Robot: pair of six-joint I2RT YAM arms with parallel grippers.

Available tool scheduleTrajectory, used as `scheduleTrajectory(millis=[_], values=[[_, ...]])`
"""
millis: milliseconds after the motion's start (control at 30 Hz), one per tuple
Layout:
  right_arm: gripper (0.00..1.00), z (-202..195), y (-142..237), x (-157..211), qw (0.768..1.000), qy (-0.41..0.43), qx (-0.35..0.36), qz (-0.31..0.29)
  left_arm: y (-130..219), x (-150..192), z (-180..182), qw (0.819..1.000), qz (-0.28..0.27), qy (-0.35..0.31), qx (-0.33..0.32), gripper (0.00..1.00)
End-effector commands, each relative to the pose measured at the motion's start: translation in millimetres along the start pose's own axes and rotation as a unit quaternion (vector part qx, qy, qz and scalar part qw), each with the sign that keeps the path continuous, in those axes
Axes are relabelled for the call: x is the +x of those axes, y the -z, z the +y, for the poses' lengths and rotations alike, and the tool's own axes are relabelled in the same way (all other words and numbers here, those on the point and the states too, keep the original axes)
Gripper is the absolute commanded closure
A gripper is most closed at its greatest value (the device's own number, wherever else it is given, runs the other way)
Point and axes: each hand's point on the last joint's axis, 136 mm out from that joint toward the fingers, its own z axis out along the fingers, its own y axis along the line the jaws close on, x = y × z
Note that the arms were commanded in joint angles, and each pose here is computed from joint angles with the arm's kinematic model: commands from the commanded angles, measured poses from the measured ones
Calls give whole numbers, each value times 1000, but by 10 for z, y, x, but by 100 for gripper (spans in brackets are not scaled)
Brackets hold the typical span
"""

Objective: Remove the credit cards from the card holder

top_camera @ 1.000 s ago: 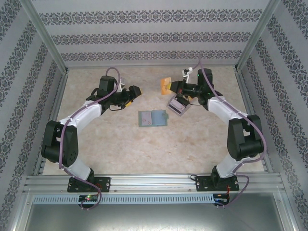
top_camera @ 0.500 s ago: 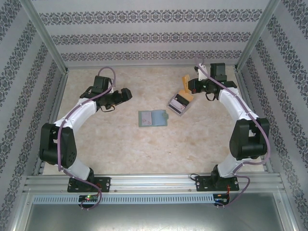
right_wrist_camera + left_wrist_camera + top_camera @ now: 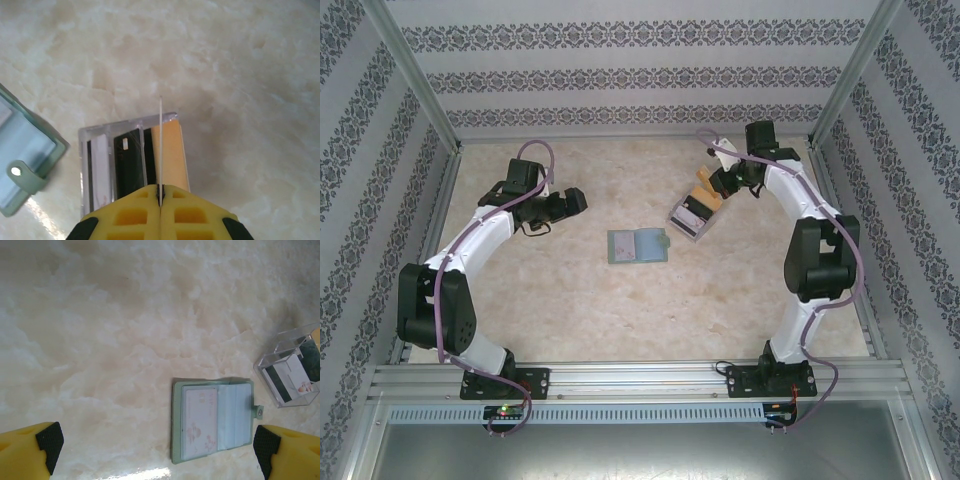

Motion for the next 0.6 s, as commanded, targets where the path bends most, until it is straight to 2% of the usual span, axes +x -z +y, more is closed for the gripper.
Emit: scheduleTrajectory(millis=[0, 200, 567], values=[[100, 20, -32, 63, 999, 33, -8, 32, 25, 57, 125, 1000, 7, -2, -17, 1], [100, 22, -173, 167, 996, 46, -19, 68, -7, 47, 128, 1000, 11, 1, -17, 1], [100, 27, -303, 293, 994, 43, -30, 99, -66, 84, 116, 1000, 24, 5, -8, 1]])
